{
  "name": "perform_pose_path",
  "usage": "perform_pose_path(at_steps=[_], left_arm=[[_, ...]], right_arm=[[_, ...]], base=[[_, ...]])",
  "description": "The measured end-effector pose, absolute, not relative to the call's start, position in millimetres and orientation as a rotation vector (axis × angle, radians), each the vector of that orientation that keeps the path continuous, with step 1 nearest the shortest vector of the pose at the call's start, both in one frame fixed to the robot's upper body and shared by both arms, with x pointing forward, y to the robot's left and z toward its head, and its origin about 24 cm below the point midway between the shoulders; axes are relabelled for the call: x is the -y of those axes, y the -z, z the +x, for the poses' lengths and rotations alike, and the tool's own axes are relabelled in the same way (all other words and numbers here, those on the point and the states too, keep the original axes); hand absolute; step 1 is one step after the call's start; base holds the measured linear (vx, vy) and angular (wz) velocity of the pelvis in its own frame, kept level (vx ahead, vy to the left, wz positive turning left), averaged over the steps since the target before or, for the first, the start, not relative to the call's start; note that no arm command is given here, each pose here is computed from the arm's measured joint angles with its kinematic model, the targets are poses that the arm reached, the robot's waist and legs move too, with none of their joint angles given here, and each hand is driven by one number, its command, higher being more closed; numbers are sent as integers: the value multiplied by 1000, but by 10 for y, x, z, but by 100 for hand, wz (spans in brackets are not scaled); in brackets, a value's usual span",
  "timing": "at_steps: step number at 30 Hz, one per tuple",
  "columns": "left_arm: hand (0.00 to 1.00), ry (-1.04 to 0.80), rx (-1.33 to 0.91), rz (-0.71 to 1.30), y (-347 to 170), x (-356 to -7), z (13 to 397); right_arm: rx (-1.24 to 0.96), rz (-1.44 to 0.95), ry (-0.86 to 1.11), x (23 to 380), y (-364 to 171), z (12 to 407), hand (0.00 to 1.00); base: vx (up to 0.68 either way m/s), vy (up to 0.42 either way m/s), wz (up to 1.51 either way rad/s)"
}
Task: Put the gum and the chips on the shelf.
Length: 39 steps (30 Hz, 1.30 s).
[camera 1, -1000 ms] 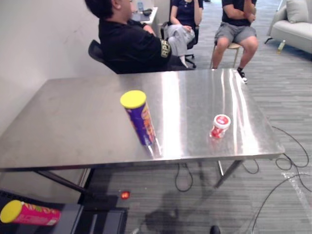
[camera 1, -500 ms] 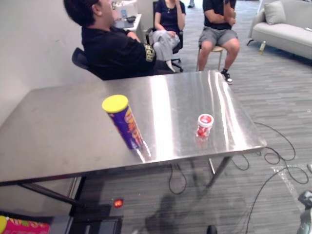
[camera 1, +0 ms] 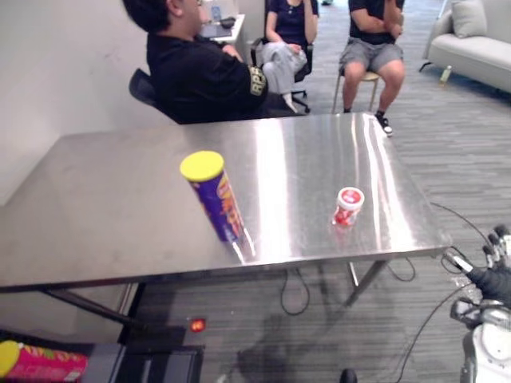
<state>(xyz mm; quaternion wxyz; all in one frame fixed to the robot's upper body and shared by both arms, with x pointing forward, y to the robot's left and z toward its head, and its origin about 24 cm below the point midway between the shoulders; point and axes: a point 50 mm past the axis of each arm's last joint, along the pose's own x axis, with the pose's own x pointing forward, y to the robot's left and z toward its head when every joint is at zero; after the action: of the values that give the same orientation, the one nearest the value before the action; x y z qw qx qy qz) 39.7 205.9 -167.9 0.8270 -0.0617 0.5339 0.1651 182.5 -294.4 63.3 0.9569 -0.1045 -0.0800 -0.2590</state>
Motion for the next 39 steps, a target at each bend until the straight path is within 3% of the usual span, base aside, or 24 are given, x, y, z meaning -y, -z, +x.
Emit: perform_pose_path(at_steps=[12, 39], left_arm=[[0, -314, -1136, -78, 1665, -2128, 414], [0, -316, -1122, -49, 1646, -2192, 481]], right_arm=[[185, -242, 319, 2747, -705, 2157, 0], [205, -159, 150, 2330, -794, 2903, 0]], base=[[-23, -29, 13], [-23, -19, 6]])
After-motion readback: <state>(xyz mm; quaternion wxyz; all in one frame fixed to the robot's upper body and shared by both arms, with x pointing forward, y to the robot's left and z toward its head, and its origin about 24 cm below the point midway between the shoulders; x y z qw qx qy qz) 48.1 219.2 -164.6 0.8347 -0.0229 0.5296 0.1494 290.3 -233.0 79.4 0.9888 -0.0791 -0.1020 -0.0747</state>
